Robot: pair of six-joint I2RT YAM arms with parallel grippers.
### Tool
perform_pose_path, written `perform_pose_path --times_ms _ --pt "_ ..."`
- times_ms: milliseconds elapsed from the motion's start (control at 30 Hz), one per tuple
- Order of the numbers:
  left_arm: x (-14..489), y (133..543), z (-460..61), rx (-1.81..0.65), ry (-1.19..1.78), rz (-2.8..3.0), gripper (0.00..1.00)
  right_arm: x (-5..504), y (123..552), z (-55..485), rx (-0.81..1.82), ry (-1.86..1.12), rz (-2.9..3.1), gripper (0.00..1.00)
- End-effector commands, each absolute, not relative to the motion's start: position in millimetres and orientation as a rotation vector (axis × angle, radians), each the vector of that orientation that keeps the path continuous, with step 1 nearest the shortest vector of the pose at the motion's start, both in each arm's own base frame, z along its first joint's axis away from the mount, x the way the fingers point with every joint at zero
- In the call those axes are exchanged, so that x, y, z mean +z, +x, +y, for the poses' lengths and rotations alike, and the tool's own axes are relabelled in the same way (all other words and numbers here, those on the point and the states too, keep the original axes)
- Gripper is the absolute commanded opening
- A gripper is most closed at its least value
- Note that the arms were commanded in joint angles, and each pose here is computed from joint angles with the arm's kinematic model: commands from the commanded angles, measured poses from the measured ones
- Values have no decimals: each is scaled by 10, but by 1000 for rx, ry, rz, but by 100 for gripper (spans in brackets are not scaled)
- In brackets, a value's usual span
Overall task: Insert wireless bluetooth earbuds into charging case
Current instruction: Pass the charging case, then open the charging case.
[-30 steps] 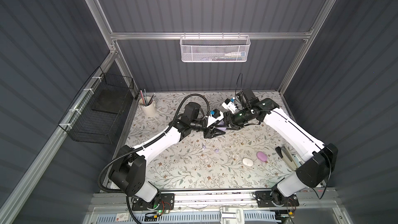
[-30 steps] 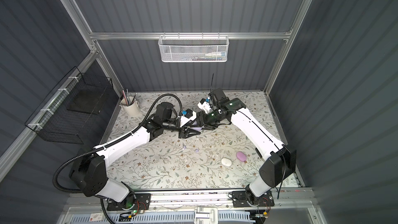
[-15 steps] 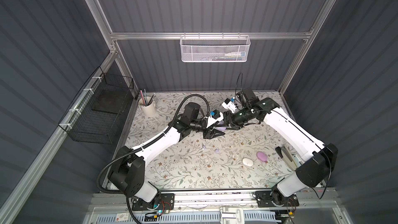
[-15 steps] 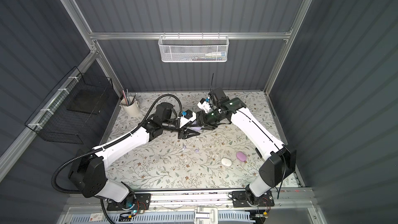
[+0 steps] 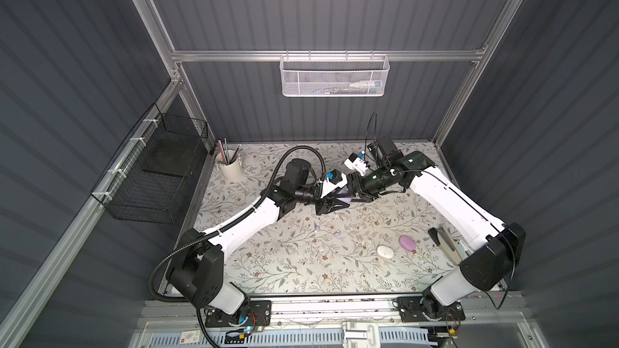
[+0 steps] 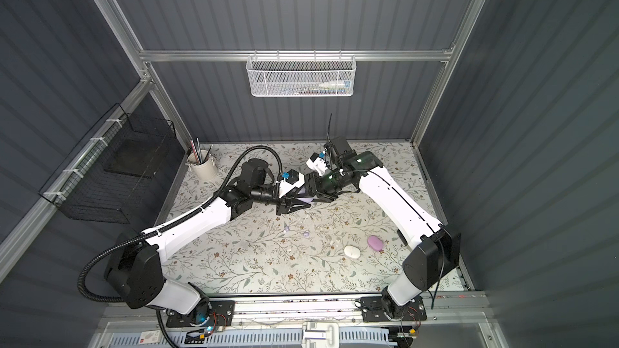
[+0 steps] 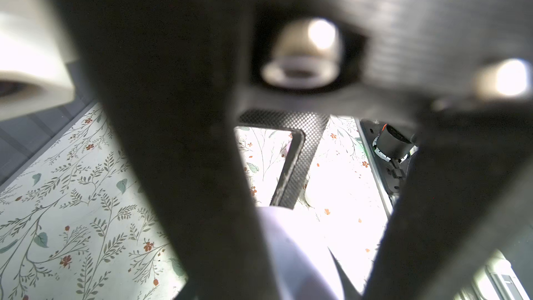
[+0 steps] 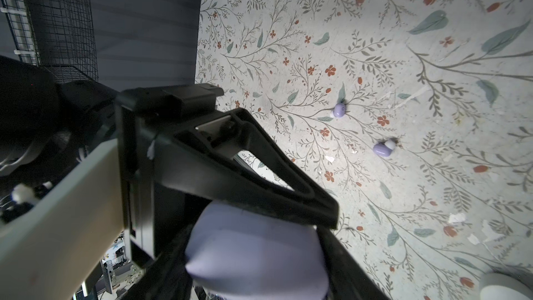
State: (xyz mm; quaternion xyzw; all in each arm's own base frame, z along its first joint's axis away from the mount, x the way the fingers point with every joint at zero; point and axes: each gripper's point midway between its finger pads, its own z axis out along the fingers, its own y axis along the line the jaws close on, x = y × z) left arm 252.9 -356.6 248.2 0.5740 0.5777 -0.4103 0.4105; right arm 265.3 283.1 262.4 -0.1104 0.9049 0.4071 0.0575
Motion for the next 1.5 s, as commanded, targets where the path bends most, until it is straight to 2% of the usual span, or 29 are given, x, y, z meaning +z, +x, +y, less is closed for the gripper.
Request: perform_pose_path --times_ms 0,100,167,267,433,533,633,767,933,1467 --pt "2596 2451 -3573 -1050 1447 1415 36 2674 2678 2853 1240 -348 2735 66" --pt "2589 2448 -3566 -1050 1442 1423 34 2708 2681 2796 1224 -338 2719 84" --pt "2575 2443 -3560 -1053 1440 1427 33 2751 2687 2726 1227 -318 2694 91" --pt "2557 2439 -3558 -1066 1433 1438 32 2819 2681 2646 1235 -301 2661 95" --pt "2544 2443 -3571 -1096 1418 1454 31 2809 2631 2517 1216 -289 2662 97" --pt "2587 2449 -3586 -1123 1407 1460 30 2627 2618 2327 1097 -298 2674 98" --pt "2621 2422 -3602 -1162 1408 1467 29 2498 2552 2211 989 -450 2580 98" --pt "2615 2359 -3598 -1210 1428 1487 29 2667 2433 2241 914 -664 2336 99" --pt "2641 2296 -3579 -1238 1441 1488 29 2738 2400 2344 838 -771 2297 97" --pt "2765 2225 -3542 -1254 1438 1463 27 2750 2562 2482 782 -774 2304 94"
